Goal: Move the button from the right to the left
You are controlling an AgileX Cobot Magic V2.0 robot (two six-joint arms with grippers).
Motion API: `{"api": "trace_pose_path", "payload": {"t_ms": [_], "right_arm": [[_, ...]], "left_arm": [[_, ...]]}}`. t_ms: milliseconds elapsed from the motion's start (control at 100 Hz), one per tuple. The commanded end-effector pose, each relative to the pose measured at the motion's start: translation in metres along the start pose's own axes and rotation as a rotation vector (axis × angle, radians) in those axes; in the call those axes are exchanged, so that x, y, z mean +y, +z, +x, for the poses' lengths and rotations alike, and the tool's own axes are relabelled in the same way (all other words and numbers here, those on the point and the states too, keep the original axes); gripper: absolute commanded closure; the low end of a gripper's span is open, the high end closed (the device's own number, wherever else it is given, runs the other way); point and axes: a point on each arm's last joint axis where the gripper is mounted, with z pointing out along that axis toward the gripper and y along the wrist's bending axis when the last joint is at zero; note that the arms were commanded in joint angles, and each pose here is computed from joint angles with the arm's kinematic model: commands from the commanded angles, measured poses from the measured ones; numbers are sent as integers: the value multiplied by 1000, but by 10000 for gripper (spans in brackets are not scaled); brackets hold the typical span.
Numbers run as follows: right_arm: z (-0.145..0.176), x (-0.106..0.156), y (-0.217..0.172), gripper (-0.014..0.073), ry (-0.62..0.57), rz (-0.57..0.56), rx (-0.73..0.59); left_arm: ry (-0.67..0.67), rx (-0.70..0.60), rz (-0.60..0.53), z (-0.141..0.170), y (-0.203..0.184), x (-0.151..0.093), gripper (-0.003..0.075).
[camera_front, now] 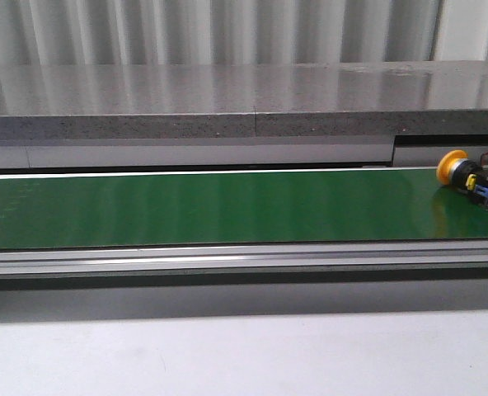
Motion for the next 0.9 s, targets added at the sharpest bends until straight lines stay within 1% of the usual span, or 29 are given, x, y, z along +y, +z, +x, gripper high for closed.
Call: {"api": "trace_pose_path", "payload": {"t_ms": [0, 40, 110, 160, 180, 230, 250, 280, 320, 340, 380, 890], "right_arm": [[0, 2, -20, 75, -21, 20, -140], [5, 4, -25, 108, -25, 20, -158], [13, 6, -34, 204, -35, 22, -186], [18, 7, -40, 307, -39, 23, -206], [19, 7, -41, 335, -41, 24, -215], [21, 8, -46, 453, -44, 25, -234], [21, 8, -47, 482, -45, 25, -241], [22, 9, -49, 554, -47, 26, -251], [22, 9, -50, 623, -48, 26, -258], [22, 9, -51, 672, -48, 27, -259], [21, 9, -51, 658, -48, 27, -260], [22, 9, -50, 663, -47, 26, -257]], "left_arm": [[-15, -87, 5, -1, -3, 0, 740], [-15, -87, 5, -1, -3, 0, 740], [-15, -87, 5, -1, -3, 0, 740], [-15, -87, 5, -1, -3, 0, 740], [-15, -87, 5, -1, -3, 0, 740], [-15, -87, 5, -1, -3, 0, 740], [-15, -87, 5, -1, -3, 0, 740], [-15, -87, 5, -1, -3, 0, 740], [-15, -87, 5, -1, -3, 0, 740], [-15, -87, 5, -1, -3, 0, 740], [-15, -87, 5, -1, -3, 0, 740], [-15, -99, 6, -2, -3, 0, 740]]}}
